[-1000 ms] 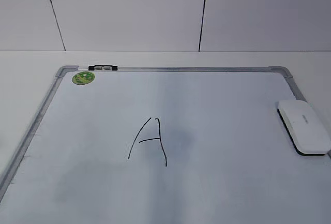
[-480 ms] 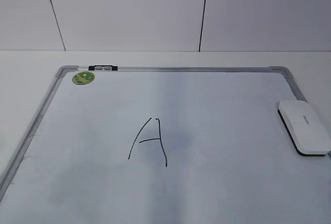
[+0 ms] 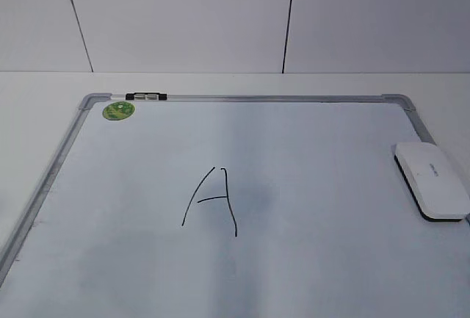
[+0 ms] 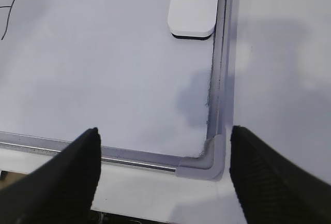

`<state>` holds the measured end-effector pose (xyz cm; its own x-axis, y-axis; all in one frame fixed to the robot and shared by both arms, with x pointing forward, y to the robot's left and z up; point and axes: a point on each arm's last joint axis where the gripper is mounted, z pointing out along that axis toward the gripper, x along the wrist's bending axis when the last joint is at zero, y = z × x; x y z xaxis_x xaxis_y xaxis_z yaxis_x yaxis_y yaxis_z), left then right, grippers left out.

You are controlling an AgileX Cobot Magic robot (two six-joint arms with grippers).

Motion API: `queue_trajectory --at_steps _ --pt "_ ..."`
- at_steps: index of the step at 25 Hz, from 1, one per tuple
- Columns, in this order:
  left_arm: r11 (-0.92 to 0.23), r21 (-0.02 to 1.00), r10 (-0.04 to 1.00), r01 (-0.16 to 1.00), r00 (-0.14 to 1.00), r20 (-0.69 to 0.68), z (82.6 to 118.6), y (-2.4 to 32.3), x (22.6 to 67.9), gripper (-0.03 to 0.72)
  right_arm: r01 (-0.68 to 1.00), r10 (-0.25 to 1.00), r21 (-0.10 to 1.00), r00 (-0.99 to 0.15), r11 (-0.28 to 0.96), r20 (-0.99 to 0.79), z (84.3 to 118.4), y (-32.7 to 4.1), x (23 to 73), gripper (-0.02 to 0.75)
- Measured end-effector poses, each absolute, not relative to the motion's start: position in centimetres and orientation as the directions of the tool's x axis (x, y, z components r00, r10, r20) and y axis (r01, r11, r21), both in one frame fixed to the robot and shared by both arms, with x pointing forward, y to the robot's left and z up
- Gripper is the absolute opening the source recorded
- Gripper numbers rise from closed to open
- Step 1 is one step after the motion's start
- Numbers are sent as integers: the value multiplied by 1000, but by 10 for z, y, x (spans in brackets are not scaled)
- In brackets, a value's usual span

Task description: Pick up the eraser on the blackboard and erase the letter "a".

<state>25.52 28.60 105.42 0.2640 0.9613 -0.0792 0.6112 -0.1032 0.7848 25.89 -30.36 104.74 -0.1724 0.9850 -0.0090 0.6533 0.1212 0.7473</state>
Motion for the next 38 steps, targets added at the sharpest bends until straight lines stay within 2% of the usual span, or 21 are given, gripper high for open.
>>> queue_trajectory --at_steps 16,23,33,38 --pt "-97 785 959 611 269 -90 1054 285 255 433 653 985 748 -172 121 -9 1047 -304 259 592" --pt "-96 789 959 606 269 -90 1055 285 254 433 597 985 796 -172 102 3 1048 -307 248 592" --pt "-81 855 957 513 280 -77 1056 288 236 433 538 985 839 -173 81 16 1048 -311 237 592" --pt "-70 872 960 485 270 -73 1056 288 231 433 542 995 839 -97 41 14 1048 -311 236 592"
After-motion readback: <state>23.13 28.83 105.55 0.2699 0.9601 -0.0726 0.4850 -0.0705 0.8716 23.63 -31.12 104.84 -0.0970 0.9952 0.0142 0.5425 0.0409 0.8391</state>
